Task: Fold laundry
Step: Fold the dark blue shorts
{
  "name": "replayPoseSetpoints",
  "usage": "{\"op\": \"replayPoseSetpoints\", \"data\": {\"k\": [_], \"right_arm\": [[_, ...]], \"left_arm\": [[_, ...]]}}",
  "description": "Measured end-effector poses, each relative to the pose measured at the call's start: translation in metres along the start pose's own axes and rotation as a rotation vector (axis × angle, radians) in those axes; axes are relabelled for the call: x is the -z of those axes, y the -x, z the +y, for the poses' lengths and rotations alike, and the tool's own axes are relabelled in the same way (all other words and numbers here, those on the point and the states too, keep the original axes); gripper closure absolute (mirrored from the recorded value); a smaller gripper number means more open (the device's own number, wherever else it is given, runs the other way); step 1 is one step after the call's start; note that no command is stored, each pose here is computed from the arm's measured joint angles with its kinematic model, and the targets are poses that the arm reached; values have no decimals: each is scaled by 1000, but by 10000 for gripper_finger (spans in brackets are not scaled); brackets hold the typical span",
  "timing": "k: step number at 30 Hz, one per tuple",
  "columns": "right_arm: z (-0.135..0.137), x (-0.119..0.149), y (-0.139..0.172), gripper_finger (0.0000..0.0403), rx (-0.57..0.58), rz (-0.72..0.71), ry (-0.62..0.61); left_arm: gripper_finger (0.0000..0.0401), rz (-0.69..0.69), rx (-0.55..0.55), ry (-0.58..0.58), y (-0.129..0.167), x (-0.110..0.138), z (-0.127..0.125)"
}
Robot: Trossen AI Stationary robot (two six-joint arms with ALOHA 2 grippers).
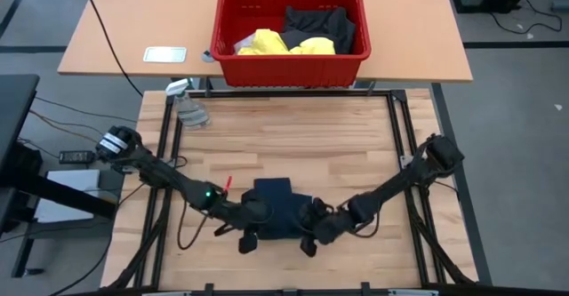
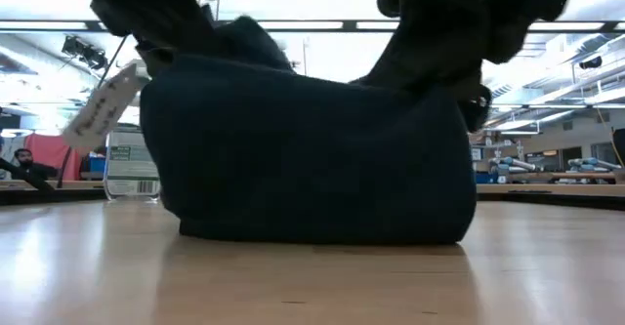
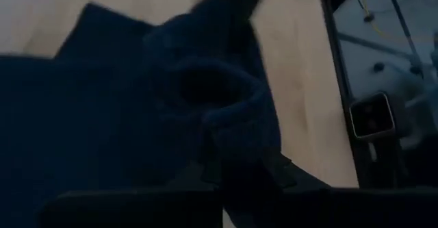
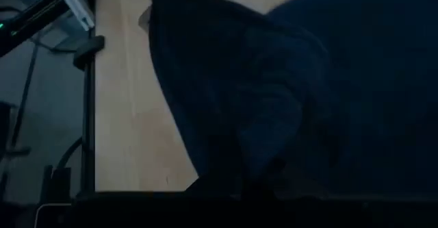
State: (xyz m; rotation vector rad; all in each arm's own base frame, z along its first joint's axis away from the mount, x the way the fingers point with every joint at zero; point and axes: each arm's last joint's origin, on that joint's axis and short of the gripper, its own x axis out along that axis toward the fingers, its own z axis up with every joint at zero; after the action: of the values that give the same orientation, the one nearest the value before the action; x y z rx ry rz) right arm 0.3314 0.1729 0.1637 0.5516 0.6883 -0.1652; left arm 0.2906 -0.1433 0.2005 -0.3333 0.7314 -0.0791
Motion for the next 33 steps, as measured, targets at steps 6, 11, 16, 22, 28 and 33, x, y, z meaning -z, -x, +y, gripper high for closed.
{"op": "replayPoseSetpoints", "data": {"k": [6, 11, 16, 22, 28, 33], "right_arm": [[-10, -25, 7, 395, 76, -112, -62], [-35, -59, 10, 390, 122, -125, -91], [-49, -70, 7, 344, 89, -56, -169], [-43, -65, 11, 265, 37, 0, -158], [-29, -52, 15, 217, -58, 109, -172], [-14, -31, 18, 215, -133, 227, -126]], "left_arm": [[365, -97, -53, 93, 11, -22, 18], [365, -118, -121, 146, 24, -36, 40], [365, -111, -106, 93, 28, -40, 45], [365, -46, -28, -136, 29, -27, 24], [365, -10, 43, -368, 29, -9, -3], [351, 9, 82, -401, 31, 2, -16]]}}
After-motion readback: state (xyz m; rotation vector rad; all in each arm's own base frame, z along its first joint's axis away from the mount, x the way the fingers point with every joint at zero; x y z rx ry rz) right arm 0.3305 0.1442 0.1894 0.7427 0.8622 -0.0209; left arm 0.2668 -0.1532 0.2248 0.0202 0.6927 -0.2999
